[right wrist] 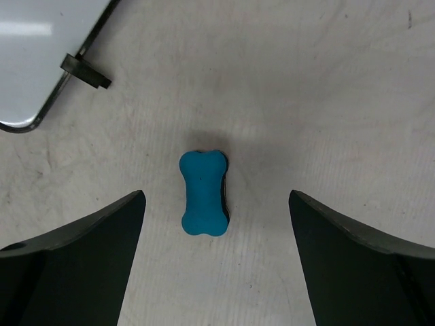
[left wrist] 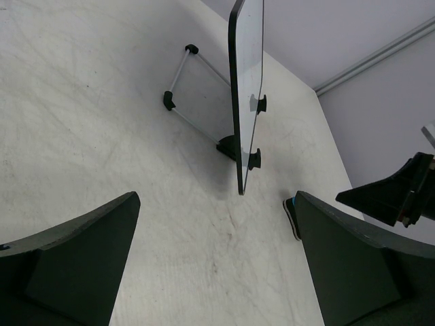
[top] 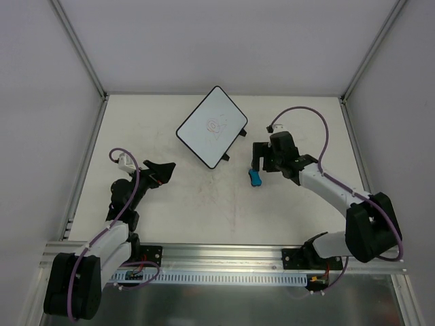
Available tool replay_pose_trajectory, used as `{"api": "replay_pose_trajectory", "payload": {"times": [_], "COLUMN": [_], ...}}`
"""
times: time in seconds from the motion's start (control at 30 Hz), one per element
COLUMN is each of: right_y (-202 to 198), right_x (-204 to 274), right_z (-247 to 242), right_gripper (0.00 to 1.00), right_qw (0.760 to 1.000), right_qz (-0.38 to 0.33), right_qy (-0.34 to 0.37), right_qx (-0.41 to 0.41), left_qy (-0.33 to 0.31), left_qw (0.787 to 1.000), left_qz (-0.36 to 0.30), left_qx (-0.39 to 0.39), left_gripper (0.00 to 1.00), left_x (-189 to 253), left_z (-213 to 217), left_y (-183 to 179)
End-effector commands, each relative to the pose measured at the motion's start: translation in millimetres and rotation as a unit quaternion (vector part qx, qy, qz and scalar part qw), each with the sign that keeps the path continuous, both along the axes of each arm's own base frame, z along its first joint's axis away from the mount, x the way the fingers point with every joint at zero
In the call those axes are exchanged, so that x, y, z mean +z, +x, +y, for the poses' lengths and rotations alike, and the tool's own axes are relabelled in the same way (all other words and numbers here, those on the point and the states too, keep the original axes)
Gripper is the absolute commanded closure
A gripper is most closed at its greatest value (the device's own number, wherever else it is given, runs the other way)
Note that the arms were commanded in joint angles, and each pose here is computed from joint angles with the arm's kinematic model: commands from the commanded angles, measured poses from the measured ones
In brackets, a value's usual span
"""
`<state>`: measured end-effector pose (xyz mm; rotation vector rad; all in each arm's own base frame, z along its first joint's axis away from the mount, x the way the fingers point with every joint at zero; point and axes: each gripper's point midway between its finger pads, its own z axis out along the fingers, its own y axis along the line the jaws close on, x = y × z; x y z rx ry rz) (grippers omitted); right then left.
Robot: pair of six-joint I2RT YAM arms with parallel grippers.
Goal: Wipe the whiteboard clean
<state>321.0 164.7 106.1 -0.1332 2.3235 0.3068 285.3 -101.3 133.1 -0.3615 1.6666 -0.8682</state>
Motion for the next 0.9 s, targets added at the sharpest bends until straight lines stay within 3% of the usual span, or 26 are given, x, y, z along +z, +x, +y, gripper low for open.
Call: {"api": "replay_pose_trajectory", "payload": {"times": [0.0, 0.23, 0.47, 0.87], "right_y": [-14, -21, -20, -13], "right_x": [-14, -47, -58, -67], "right_z": [6, 18, 22, 22], "right_gripper": [0.10, 0.20, 0.31, 0.39], "right_qw": [0.997, 0.987, 0.985, 0.983], "right_qz": [0.062, 0.125, 0.137, 0.142], "right_qy": [-0.040, -0.087, -0.096, -0.112], "right_qx": [0.023, 0.048, 0.045, 0.045], "left_qy": [0.009, 0.009, 0.009, 0.009], "left_qw": [0.999, 0.999, 1.000, 1.000], "left_qz": [-0.034, -0.031, -0.030, -0.030], "left_qx": [-0.002, 0.003, 0.003, 0.004], "left_gripper": [0.01, 0.01, 0.01, 0.01], "left_x": [14, 13, 12, 12], "left_z": [0, 2, 2, 2], "left_y": [2, 2, 2, 2]}}
